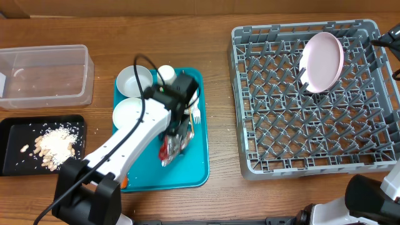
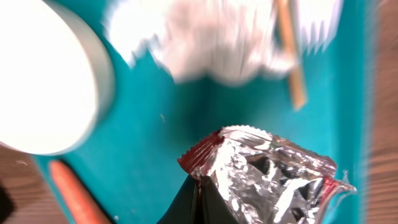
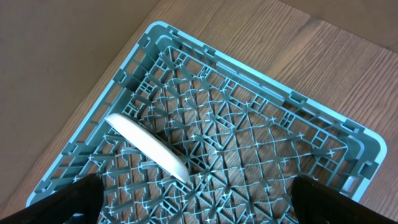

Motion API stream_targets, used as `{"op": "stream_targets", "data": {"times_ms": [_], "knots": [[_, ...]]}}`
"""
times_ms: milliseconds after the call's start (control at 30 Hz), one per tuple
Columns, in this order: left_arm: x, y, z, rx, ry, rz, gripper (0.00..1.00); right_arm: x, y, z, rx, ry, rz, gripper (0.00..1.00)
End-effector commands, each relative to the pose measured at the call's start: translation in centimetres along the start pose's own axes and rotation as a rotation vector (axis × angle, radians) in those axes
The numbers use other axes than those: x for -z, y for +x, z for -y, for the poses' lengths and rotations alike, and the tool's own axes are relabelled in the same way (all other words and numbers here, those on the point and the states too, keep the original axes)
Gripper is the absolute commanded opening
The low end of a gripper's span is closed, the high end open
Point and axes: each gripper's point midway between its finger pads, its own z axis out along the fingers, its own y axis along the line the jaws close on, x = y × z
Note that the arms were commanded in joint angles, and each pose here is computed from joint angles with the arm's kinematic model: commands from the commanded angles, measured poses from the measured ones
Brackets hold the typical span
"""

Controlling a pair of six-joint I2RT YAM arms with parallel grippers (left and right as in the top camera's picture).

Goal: Sort waste into correct bins and load items into the dishwasher rack
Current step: 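Carry the wrapper left and drop it into the clear plastic bin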

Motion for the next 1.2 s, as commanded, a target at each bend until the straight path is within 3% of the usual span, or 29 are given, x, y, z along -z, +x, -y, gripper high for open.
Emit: {"op": "stream_targets", "data": {"times_ms": [0,233,567,733,1000,1167], "knots": [[4.3,-4.3,-2.0,0.103,-0.046,0.139,0.04,-0.2,0.0,0.0,-0.008,0.001,-0.003,1.0],[11.7,-10.5,-11.9,0.435,-0.072,0.37,0.04,-0.2,0.0,0.0,-0.008,0.001,-0.003,1.0],[12.0,-12.5,-28.6,0.927,-0.104,0.573,0.04,-0.2,0.0,0.0,-0.007,0.001,-0.003,1.0],[9.6,-12.1,-33.0,1.009,-0.144,0.562,0.04,-0.2,0.0,0.0,-0.008,0.001,-0.003,1.0],[2.6,-12.5,-36.6,1.042,-0.181,0.472,0.05,-0.2,0.0,0.0,-0.008,0.001,-0.003,1.0],[2.3,-12.6,-39.0,1.08,-0.19,0.519,0.06,-0.2,0.0,0.0,-0.008,0.001,-0.003,1.0]]}}
